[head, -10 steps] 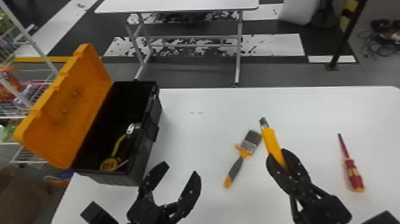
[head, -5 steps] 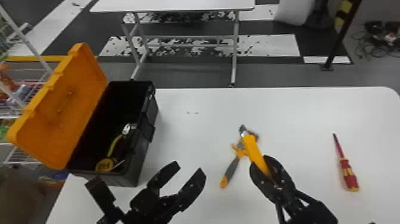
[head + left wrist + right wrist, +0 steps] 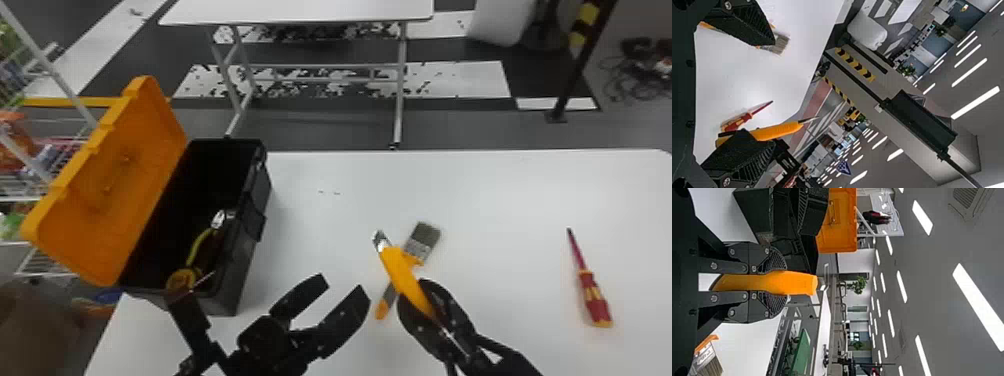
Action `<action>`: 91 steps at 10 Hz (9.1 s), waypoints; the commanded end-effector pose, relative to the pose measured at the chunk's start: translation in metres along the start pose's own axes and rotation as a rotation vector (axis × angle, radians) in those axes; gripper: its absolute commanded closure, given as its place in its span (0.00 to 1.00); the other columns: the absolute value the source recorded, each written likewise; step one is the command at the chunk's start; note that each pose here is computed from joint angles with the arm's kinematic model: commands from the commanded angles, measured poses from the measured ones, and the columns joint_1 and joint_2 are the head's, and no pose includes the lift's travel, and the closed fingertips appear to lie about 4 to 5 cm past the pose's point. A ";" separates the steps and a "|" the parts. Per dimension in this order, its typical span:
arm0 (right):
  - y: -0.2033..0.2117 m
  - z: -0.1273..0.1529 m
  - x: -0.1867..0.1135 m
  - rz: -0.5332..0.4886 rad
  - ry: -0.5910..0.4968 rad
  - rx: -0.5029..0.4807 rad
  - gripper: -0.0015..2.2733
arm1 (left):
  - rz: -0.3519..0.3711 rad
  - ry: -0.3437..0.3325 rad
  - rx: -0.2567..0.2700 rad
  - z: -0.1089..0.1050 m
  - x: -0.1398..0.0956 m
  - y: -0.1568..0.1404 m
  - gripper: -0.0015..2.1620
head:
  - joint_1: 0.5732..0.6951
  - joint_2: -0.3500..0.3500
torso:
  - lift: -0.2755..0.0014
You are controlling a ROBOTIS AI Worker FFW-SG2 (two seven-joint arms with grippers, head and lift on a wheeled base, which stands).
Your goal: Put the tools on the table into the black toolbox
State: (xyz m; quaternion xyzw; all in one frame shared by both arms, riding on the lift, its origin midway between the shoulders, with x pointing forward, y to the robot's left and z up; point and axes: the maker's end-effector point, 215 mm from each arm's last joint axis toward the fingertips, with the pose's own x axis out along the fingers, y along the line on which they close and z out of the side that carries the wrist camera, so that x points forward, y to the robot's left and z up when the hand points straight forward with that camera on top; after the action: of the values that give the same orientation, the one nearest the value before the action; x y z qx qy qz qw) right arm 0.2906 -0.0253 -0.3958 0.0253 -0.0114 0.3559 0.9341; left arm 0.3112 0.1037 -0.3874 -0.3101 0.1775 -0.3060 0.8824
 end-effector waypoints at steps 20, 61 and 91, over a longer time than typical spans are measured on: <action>0.042 -0.004 0.019 0.090 -0.003 -0.001 0.82 | -0.077 0.081 0.031 -0.003 0.010 -0.034 0.96 | 1.00 0.79 | 0.72; -0.032 -0.110 0.034 -0.308 0.472 0.208 0.07 | 0.623 -0.368 0.511 0.099 -0.118 0.126 0.01 | 1.00 1.00 | 0.72; -0.057 -0.171 0.064 -0.365 0.724 0.102 0.26 | 0.592 -0.349 0.516 0.092 -0.107 0.123 0.01 | 1.00 1.00 | 0.72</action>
State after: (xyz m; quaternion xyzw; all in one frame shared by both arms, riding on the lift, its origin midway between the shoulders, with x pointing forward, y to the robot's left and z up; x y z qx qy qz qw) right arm 0.3776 -0.0165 -0.5657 -0.0537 0.3388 0.1700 0.9238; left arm 0.3299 0.2902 -0.3857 -0.0621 0.0246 -0.0170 0.9976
